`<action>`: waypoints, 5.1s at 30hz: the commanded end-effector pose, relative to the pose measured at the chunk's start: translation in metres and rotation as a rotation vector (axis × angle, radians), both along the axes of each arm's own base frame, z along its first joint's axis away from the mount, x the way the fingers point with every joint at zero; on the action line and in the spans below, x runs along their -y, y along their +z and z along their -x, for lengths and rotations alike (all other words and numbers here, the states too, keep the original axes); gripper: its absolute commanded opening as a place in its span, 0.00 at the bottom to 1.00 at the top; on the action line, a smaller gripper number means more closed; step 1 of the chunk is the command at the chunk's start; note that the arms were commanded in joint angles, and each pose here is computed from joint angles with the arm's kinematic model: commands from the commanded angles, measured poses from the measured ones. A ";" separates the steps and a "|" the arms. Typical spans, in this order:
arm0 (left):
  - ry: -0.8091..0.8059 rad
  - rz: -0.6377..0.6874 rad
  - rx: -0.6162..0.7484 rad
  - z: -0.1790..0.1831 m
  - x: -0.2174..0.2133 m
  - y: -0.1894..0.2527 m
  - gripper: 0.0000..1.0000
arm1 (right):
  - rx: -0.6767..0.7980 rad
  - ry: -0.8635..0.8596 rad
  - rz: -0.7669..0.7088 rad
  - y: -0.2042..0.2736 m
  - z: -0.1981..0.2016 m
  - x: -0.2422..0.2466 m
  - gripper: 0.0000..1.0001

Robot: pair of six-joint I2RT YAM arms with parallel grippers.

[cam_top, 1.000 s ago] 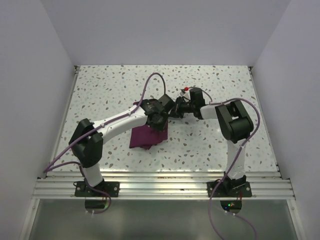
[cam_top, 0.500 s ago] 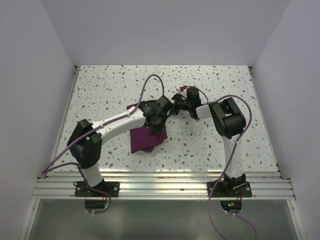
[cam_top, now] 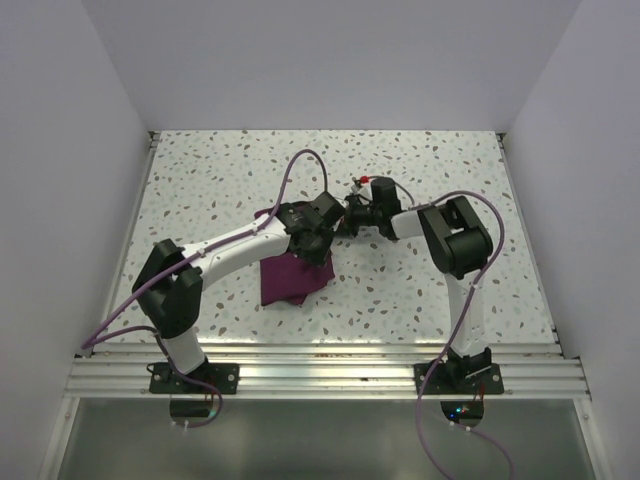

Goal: Prepare the surgical pack

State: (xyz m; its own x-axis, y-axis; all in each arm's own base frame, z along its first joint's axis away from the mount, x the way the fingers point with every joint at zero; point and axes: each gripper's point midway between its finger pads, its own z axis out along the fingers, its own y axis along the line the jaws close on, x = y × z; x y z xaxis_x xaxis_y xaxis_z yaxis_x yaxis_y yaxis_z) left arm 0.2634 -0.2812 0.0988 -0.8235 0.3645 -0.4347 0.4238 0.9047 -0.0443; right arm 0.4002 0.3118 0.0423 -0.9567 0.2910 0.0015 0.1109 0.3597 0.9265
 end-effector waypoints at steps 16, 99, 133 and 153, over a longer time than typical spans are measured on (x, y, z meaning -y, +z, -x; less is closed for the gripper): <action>-0.017 0.097 0.035 -0.001 0.012 0.022 0.00 | 0.053 -0.053 -0.166 0.021 -0.018 -0.030 0.00; 0.057 0.472 -0.189 -0.134 0.021 -0.036 0.00 | -0.041 0.345 0.125 -0.023 0.176 0.020 0.01; 0.159 0.474 -0.134 -0.216 0.010 -0.008 0.18 | -0.020 0.423 0.147 0.003 0.200 0.032 0.01; 0.634 0.002 0.055 -0.055 -0.182 0.048 0.43 | 0.157 0.398 0.636 0.041 0.105 0.055 0.06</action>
